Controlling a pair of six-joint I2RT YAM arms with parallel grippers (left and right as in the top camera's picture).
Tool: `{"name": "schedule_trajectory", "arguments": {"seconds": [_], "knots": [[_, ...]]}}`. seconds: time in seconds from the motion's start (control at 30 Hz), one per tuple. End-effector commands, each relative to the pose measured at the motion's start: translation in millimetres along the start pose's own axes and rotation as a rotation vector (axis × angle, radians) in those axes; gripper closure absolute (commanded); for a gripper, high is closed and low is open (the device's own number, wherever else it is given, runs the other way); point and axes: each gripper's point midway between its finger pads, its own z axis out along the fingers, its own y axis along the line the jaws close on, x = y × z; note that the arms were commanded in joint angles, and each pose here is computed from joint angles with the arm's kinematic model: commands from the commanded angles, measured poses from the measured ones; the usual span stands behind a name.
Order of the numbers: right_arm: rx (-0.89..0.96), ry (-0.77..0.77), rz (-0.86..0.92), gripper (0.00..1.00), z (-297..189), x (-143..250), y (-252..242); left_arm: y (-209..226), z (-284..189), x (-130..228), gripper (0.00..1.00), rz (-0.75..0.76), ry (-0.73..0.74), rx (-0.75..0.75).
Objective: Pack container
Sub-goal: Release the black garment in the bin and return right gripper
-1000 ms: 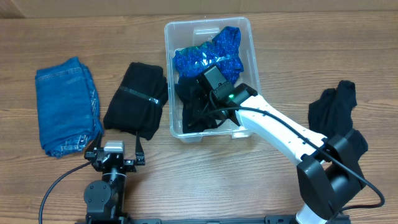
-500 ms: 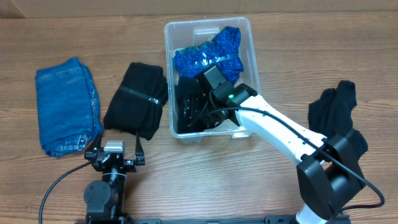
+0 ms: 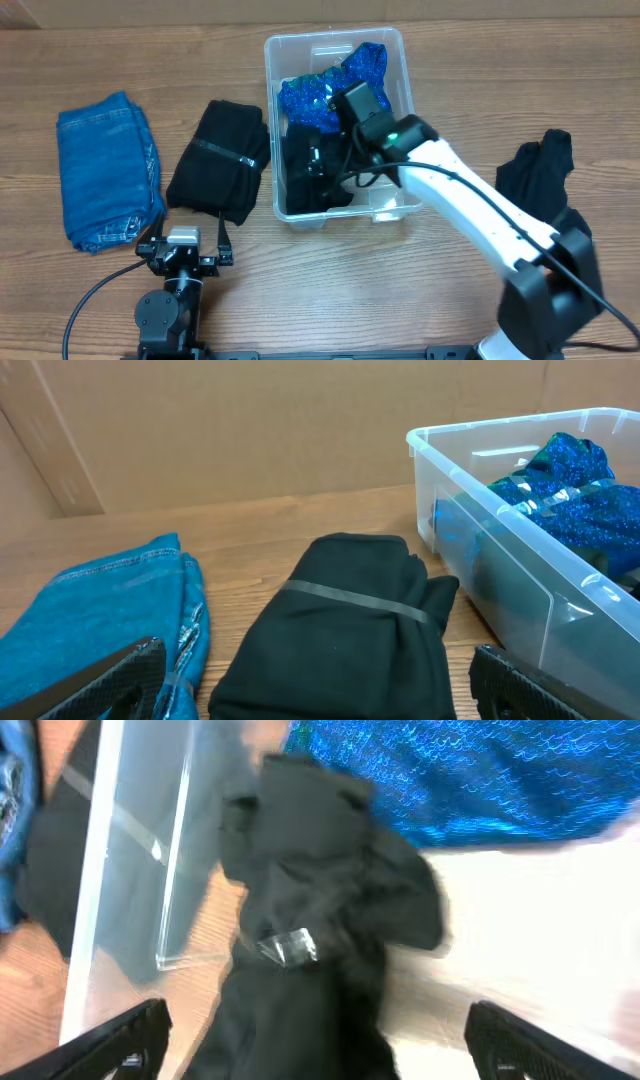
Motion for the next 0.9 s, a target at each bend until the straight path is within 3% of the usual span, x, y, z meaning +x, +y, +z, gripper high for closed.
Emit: {"name": "schedule_trajectory", "arguments": {"seconds": [0.0, 0.13, 0.27, 0.4, 0.57, 0.87], "knots": [[0.113, -0.195, 0.019, 0.01, -101, -42, -36, 0, 0, 0, 0.00, 0.008, -0.005, 0.002], [0.413, -0.276, 0.246, 0.00, -184, -32, -155, 0, 0, 0, 0.00, 0.008, -0.005, 0.002], [0.615, -0.177, 0.582, 0.00, -225, 23, -273, 0, 0, 0, 0.00, 0.008, -0.005, 0.002], [0.612, -0.181, 0.825, 0.00, -232, 46, -346, 0, 0, 0, 0.00, 0.008, -0.005, 0.002], [0.647, -0.118, 0.846, 0.00, -210, 54, -396, 0, 0, 0, 0.00, 0.008, -0.005, 0.002], [0.607, 0.109, 0.878, 0.00, -137, 79, -424, 0, 0, 0, 0.00, 0.008, -0.005, 0.002]]}}
